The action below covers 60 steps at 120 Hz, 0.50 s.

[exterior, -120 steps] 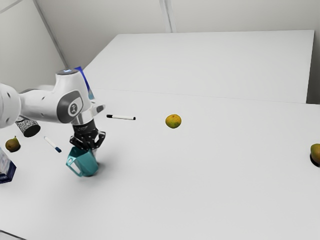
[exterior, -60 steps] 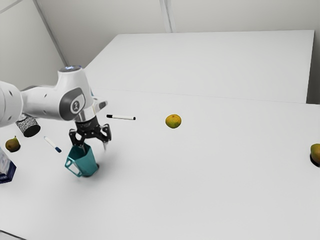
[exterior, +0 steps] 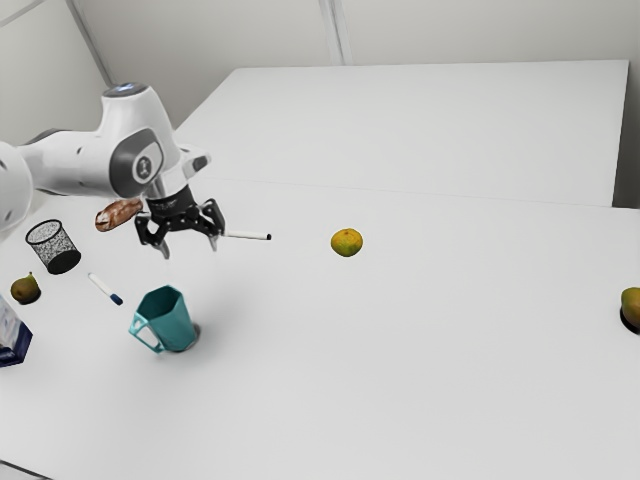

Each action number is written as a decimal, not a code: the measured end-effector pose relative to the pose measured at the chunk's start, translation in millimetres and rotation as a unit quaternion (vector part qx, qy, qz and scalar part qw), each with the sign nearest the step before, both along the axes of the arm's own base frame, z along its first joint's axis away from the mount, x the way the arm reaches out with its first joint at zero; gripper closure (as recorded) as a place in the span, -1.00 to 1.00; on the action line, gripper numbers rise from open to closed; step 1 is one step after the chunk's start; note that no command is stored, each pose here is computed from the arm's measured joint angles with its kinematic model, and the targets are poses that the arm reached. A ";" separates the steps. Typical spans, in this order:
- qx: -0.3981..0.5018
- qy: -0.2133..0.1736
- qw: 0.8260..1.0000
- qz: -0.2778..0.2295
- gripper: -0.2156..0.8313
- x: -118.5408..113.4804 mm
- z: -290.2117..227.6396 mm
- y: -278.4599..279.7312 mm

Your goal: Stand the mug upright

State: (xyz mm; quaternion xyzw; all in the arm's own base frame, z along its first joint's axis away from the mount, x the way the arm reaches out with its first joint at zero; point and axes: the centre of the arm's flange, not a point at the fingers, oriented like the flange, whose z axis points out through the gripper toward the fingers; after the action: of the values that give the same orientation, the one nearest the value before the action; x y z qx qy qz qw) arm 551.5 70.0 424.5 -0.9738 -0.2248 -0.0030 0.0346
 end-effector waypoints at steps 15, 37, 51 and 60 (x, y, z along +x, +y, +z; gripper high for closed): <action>0.003 0.004 1.000 -0.019 -0.57 5.3 19.7 -1.4; 0.005 0.000 0.998 -0.055 -0.58 15.5 70.5 -6.3; 0.008 -0.005 0.997 -0.077 -0.58 16.6 107.4 -7.9; 0.014 -0.010 0.996 -0.090 -0.59 15.6 134.1 -7.5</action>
State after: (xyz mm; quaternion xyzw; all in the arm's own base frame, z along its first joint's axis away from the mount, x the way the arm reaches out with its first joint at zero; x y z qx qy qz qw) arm 567.1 62.5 558.6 -0.9894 -0.1367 -0.0193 0.0450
